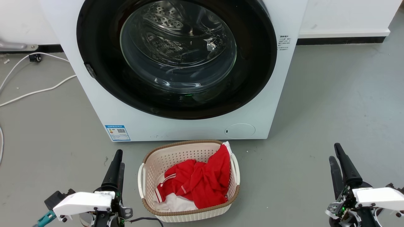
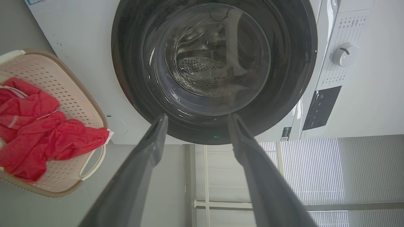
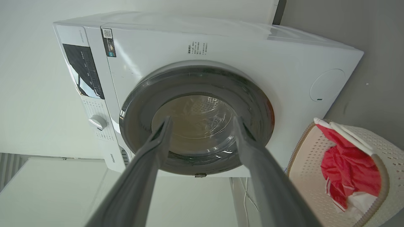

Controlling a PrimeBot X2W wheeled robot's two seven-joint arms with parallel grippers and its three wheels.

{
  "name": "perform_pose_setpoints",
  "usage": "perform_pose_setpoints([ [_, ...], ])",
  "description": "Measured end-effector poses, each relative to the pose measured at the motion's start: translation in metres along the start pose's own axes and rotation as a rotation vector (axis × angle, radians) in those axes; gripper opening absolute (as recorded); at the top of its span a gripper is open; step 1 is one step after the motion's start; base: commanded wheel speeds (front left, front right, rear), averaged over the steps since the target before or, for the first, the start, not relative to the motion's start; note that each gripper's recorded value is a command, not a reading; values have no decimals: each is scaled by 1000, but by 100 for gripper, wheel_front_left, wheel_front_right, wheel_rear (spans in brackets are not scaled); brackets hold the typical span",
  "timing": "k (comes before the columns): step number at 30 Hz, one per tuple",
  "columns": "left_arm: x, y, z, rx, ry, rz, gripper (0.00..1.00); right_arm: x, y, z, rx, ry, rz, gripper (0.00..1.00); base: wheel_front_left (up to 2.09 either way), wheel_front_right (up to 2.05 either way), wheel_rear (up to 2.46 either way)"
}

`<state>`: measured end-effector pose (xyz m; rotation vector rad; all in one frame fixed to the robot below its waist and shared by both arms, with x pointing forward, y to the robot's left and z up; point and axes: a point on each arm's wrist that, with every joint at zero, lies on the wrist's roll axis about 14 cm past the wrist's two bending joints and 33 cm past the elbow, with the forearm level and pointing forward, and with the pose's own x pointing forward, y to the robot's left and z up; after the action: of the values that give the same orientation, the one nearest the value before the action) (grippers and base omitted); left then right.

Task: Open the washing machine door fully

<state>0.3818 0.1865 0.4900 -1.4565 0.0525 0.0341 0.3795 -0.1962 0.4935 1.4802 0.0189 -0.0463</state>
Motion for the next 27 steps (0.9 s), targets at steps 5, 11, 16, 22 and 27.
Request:
perform_pose_setpoints([
  [5,1,-8,1,94,-11,-24,100,2,8,-5,-129,9,23,100,0,0,0],
  [11,2,-18,1,224,-19,-53,100,2,14,-9,-305,14,44,100,0,0,0],
  [16,2,-24,-2,332,-20,-73,100,1,16,-13,-459,22,57,100,0,0,0],
  [22,2,-29,-7,461,-19,-86,100,-1,18,-16,-600,25,69,100,0,0,0],
  [27,1,-33,-11,554,-17,-100,100,-1,20,-16,-689,18,80,100,0,0,0],
])
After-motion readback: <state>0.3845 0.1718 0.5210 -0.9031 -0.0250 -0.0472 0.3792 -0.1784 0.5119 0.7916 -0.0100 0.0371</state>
